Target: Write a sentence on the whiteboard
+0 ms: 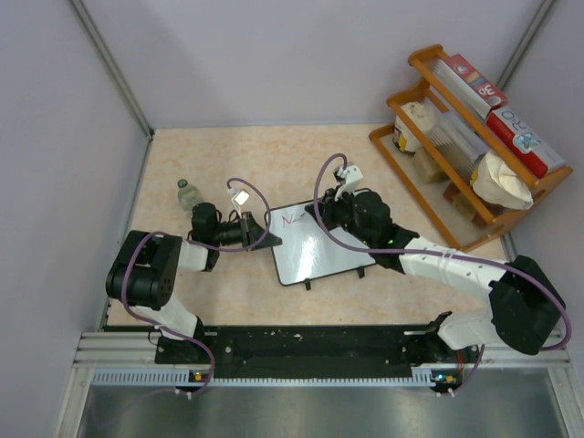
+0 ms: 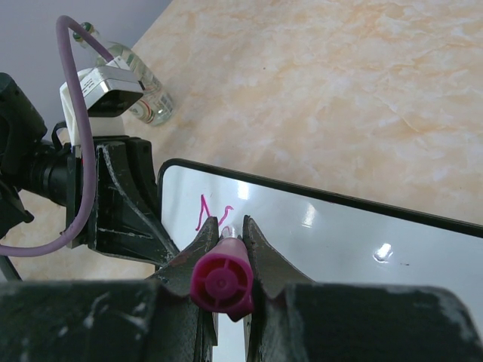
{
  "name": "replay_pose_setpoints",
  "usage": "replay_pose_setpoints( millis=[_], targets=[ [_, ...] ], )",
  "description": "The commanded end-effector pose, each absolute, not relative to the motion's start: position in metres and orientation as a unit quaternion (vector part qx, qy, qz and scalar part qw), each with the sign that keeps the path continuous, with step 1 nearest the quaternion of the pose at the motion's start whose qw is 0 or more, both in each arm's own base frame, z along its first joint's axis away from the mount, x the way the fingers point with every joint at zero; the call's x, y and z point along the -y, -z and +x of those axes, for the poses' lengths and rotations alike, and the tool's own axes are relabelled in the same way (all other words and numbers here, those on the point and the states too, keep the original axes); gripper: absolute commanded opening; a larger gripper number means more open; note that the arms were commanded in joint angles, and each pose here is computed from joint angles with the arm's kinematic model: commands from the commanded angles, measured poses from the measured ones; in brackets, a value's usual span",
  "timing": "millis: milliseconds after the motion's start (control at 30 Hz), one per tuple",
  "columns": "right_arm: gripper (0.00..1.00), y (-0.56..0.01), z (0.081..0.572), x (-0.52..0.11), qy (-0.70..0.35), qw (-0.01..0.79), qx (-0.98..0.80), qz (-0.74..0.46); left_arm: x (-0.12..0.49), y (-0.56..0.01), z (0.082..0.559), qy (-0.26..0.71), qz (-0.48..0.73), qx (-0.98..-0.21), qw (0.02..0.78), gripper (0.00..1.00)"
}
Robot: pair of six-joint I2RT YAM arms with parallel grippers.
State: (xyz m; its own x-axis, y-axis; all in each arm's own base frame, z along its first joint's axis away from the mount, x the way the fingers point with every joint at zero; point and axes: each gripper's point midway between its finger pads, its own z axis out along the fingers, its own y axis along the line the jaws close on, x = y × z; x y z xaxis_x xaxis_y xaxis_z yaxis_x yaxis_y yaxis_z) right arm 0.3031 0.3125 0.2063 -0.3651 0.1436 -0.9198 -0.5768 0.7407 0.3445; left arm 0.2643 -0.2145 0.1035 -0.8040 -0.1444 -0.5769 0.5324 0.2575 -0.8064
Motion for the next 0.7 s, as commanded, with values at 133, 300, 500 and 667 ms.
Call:
replay_pose_setpoints(
  millis=[133,300,500,667],
  targets=[
    [0.0,-0.2258,0.3212,-0.3015,-0.306,0.574,-0.75,-0.12,0.2132,-0.098,0.2636,0.59,0.131,-0.742,0.288,0.0],
    [0.0,-0.2257,0.3223,-0.2996,-0.302,0.575,-0.752,-0.116,0.2133,-0.0988,0.2641,0.59,0.132,-0.742,0.289,0.0],
    [0.0,-0.2253,0.3241,-0.2944,-0.293,0.577,-0.754,-0.108,0.2138,-0.0981,0.2634,0.591,0.132,-0.742,0.287,0.0],
    [0.0,-0.2263,0.3236,-0.295,-0.296,0.578,-0.753,-0.108,0.2134,-0.098,0.2642,0.591,0.132,-0.742,0.288,0.0]
  ],
)
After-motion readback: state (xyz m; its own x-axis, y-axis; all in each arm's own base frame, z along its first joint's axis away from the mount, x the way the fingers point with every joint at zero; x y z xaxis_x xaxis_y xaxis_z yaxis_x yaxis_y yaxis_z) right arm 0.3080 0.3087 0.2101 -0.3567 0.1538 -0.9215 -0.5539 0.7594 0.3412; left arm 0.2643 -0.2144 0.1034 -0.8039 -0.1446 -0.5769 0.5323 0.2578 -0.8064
